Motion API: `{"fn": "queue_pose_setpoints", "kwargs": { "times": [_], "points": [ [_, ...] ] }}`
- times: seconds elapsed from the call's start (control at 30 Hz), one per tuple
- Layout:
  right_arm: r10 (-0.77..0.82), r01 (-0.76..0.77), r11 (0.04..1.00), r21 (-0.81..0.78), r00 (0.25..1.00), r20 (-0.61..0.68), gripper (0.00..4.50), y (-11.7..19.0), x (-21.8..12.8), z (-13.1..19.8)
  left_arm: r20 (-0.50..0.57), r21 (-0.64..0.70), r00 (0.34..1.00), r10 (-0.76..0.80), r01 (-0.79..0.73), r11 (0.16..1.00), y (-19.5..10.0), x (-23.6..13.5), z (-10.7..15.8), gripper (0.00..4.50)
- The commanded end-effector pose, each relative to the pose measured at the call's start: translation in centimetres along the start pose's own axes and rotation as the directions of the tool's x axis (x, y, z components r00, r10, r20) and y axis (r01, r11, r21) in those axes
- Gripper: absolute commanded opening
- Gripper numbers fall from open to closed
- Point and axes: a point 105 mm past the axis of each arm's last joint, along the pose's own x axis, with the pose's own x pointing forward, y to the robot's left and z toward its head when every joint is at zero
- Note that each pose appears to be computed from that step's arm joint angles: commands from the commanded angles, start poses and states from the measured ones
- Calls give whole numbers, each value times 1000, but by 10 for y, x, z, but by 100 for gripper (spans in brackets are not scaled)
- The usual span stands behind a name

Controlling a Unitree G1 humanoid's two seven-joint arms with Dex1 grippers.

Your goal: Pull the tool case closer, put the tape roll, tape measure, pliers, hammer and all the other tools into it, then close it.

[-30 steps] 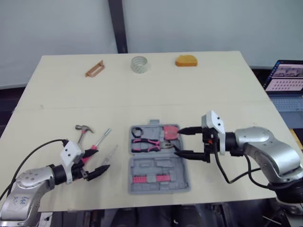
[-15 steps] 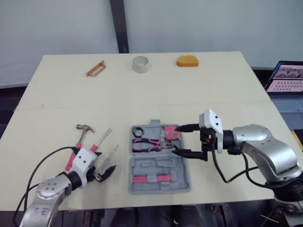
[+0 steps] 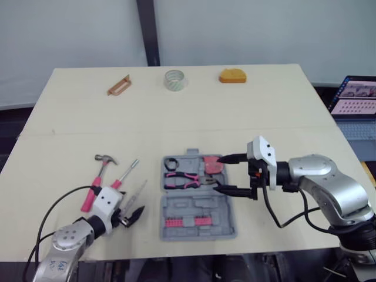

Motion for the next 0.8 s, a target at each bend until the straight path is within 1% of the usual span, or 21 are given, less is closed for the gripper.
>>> {"fn": "queue_pose_setpoints", "kwargs": {
  "times": [0.03, 0.4, 0.57, 0.8],
  "points": [
    [25, -24, 999, -31, 1000, 18, 447, 3, 2, 7, 19, -2, 1000, -17, 17, 1000, -6, 0, 0, 450],
    [42, -41, 999, -28, 999, 19, 447, 6, 0, 8, -8, -28, 1000, 16, -17, 999, -2, 3, -10, 450],
    [134, -134, 990, -41, 991, -4, 447, 21, -2, 9, -12, -29, 1000, 11, -12, 1000, -3, 3, -11, 450],
    [180, -182, 981, -63, 983, -28, 447, 28, -2, 8, -12, -42, 1000, 15, -16, 999, -2, 2, -12, 450]
  ]
}}
